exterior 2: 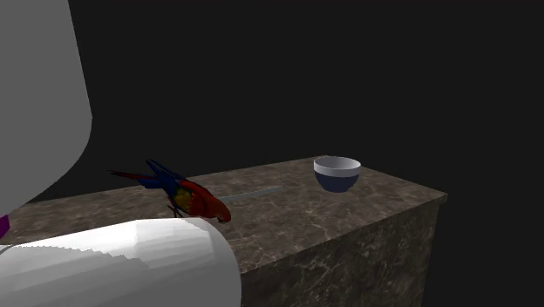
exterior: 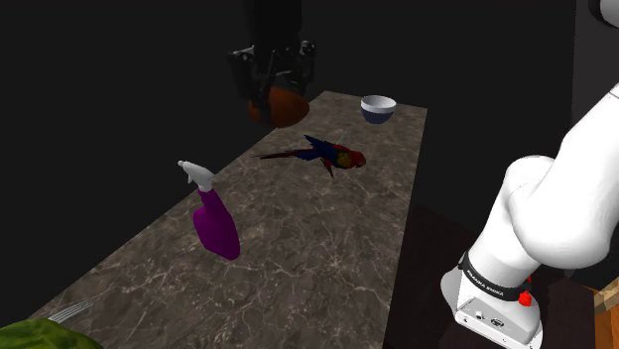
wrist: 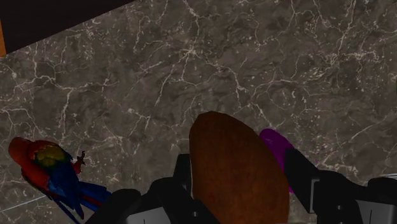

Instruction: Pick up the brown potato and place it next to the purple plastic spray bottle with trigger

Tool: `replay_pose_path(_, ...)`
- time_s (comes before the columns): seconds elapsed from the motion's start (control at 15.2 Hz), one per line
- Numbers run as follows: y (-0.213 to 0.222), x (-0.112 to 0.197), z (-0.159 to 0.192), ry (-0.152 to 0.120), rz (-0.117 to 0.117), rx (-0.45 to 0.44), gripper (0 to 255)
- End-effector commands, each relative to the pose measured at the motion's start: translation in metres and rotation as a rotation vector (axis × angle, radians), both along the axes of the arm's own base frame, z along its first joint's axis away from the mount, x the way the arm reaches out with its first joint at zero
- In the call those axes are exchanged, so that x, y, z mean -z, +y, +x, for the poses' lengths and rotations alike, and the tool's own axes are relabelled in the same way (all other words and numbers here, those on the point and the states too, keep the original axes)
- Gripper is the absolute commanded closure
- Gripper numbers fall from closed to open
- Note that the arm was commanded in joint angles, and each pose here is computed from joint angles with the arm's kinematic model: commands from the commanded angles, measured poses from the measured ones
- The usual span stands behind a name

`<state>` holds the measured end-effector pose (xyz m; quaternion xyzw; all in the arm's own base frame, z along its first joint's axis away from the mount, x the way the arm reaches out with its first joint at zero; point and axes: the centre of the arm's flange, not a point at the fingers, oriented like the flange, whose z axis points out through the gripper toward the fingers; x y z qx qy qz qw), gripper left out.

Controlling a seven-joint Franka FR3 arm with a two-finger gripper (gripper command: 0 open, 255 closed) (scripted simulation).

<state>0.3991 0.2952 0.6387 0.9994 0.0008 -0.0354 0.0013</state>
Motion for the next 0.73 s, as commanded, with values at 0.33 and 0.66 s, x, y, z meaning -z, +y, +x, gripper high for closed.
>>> replay_pose_path(0.33,0.091,-0.002,-0.022,0.000,0.000,0.001,255)
replay_pose_path(0.66,0.155,-0.002,-0.037,0.000,0.000,0.001,255)
